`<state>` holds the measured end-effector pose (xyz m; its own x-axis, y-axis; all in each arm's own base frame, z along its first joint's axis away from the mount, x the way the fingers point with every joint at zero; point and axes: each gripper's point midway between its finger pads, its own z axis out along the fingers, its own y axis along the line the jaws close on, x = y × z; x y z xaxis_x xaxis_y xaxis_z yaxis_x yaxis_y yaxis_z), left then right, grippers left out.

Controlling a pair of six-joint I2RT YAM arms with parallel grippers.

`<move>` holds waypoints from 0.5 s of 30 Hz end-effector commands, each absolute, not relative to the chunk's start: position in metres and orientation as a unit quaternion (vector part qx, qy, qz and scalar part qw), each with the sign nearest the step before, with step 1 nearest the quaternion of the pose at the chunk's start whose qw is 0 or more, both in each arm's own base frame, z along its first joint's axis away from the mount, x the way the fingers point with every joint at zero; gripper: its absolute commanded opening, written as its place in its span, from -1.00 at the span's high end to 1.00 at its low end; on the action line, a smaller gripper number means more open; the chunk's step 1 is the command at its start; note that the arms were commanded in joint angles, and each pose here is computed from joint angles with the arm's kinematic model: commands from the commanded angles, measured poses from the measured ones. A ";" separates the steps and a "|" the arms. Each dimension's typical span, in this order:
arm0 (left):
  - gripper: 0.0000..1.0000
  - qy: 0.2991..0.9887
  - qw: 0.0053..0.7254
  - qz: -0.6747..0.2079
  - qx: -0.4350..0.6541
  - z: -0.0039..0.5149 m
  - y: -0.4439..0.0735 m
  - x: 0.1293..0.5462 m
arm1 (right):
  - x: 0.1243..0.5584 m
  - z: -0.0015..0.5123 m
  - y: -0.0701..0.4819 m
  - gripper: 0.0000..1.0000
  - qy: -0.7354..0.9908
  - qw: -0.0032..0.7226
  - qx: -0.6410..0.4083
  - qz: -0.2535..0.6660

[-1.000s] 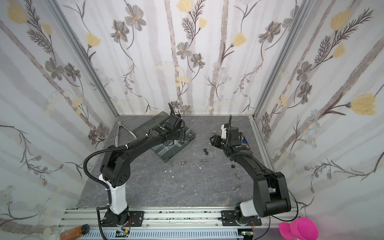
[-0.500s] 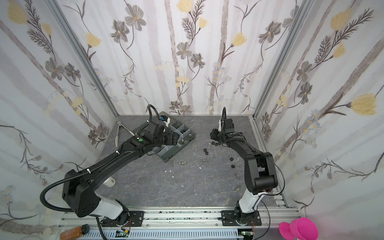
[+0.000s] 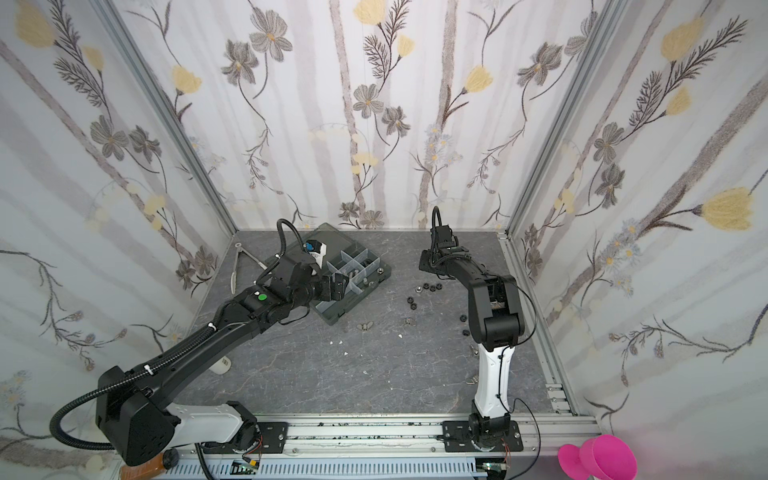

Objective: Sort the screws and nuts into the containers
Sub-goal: 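Lower the right gripper onto a lone silver hex nut and close it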

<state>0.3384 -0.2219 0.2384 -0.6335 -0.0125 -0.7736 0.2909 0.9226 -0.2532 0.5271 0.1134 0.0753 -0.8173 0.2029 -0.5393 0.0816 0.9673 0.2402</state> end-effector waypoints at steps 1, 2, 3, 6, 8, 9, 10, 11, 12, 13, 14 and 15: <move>-0.93 0.877 0.432 -0.194 0.083 0.245 -0.227 0.342 | 0.534 0.068 0.107 0.01 0.952 0.288 0.075 0.079; -0.93 0.877 0.432 -0.195 0.084 0.245 -0.227 0.342 | 0.538 0.067 0.107 0.01 0.952 0.287 0.075 0.078; -0.93 0.877 0.432 -0.194 0.083 0.244 -0.227 0.343 | 0.540 0.064 0.107 0.01 0.952 0.286 0.076 0.075; -0.93 0.877 0.431 -0.193 0.084 0.242 -0.227 0.343 | 0.549 0.060 0.105 0.00 0.953 0.286 0.079 0.067; -0.93 0.878 0.431 -0.193 0.083 0.240 -0.227 0.343 | 0.554 0.055 0.104 0.01 0.954 0.283 0.080 0.063; -0.93 0.878 0.431 -0.193 0.082 0.239 -0.226 0.343 | 0.556 0.052 0.104 0.01 0.954 0.281 0.081 0.062; -0.94 0.878 0.430 -0.193 0.084 0.237 -0.227 0.342 | 0.558 0.048 0.103 0.00 0.955 0.278 0.082 0.060; -0.96 0.878 0.430 -0.194 0.083 0.236 -0.226 0.343 | 0.560 0.045 0.102 0.00 0.956 0.276 0.084 0.057; -0.97 0.879 0.427 -0.195 0.085 0.234 -0.227 0.342 | 0.562 0.043 0.101 0.00 0.956 0.275 0.085 0.055; -0.98 0.879 0.426 -0.196 0.086 0.232 -0.228 0.342 | 0.563 0.039 0.099 0.00 0.957 0.271 0.086 0.054; -0.99 0.880 0.423 -0.197 0.087 0.230 -0.229 0.343 | 0.564 0.036 0.099 0.01 0.958 0.269 0.086 0.054; -0.99 0.881 0.421 -0.197 0.088 0.228 -0.230 0.343 | 0.566 0.035 0.099 0.01 0.958 0.269 0.087 0.055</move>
<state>0.3383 -0.2242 0.2250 -0.6483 -0.0058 -0.7614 0.2996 0.9174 -0.2621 0.5663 0.1029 0.0400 -0.8305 0.2019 -0.5191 0.1292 0.9764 0.1730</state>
